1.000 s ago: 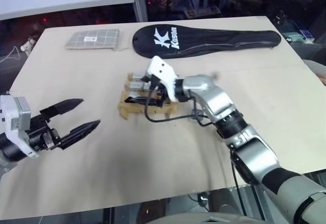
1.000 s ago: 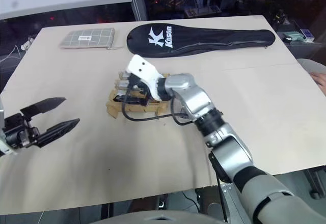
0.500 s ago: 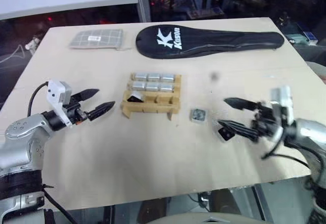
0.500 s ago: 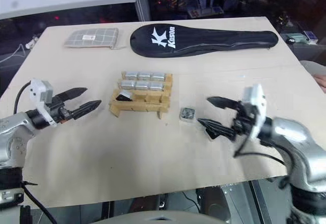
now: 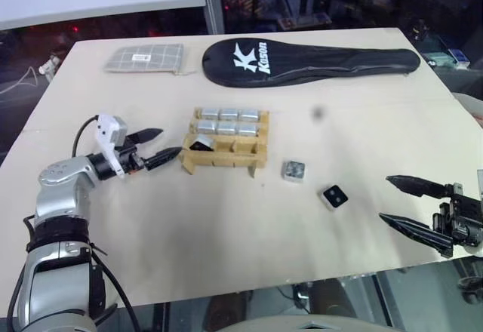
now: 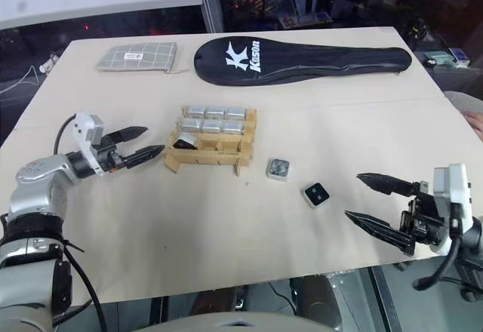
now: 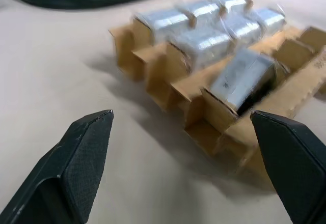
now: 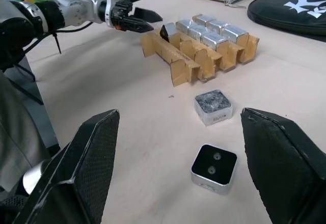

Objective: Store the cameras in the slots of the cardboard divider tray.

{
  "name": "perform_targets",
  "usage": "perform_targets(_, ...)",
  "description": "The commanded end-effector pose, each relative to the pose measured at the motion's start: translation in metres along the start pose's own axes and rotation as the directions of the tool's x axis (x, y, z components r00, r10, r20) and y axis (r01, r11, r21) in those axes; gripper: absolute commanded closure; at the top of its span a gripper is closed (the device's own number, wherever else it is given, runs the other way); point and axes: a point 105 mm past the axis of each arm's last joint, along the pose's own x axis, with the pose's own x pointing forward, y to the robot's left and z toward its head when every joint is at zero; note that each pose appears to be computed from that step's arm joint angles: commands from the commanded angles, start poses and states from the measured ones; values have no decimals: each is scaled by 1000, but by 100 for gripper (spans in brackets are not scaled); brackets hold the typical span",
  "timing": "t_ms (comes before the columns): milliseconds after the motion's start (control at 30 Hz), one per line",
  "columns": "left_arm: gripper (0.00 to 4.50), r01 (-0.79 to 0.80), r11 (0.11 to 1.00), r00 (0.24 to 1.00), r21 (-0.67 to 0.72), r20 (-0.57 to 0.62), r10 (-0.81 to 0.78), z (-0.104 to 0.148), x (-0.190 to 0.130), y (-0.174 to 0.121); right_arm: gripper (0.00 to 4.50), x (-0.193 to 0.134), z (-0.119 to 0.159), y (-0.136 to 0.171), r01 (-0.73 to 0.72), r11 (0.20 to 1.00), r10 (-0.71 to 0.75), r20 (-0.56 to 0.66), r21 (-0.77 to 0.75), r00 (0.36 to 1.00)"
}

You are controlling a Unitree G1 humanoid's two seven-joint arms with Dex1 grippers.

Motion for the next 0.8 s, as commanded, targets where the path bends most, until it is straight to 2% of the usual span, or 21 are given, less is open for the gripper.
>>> perform_targets(33, 0, 96, 995, 995, -29, 3, -96, -2, 5, -13, 75, 3, 7, 3, 0, 999, 1, 19, -46, 1000)
perform_targets(233, 0, 186, 978, 983, -94, 14, -185, 0, 8, -23, 75, 10, 10, 6, -4, 999, 5, 27, -43, 1000)
perform_targets(333, 0, 282, 951, 958, -125, -9, -285, -3, 5, -38, 75, 12, 13, 4, -4, 999, 6, 25, -51, 1000)
perform_targets(467, 0, 207, 976, 976, -61, 74, -203, 22, 6, -22, 75, 17, 18, 3, -10, 999, 12, 34, -50, 999)
perform_targets(567, 0, 239, 971, 965, -22, 116, -235, 43, 7, -24, 75, 19, 18, 2, -7, 999, 9, 27, -54, 1000)
perform_targets(700, 0, 329, 943, 936, 53, 112, -333, 62, 14, -37, 75, 23, 21, 0, -7, 999, 8, 29, -51, 1000)
perform_targets(800, 0, 372, 920, 923, 124, 52, -380, 67, 26, -41, 75, 23, 20, 0, -14, 999, 15, 24, -44, 1000)
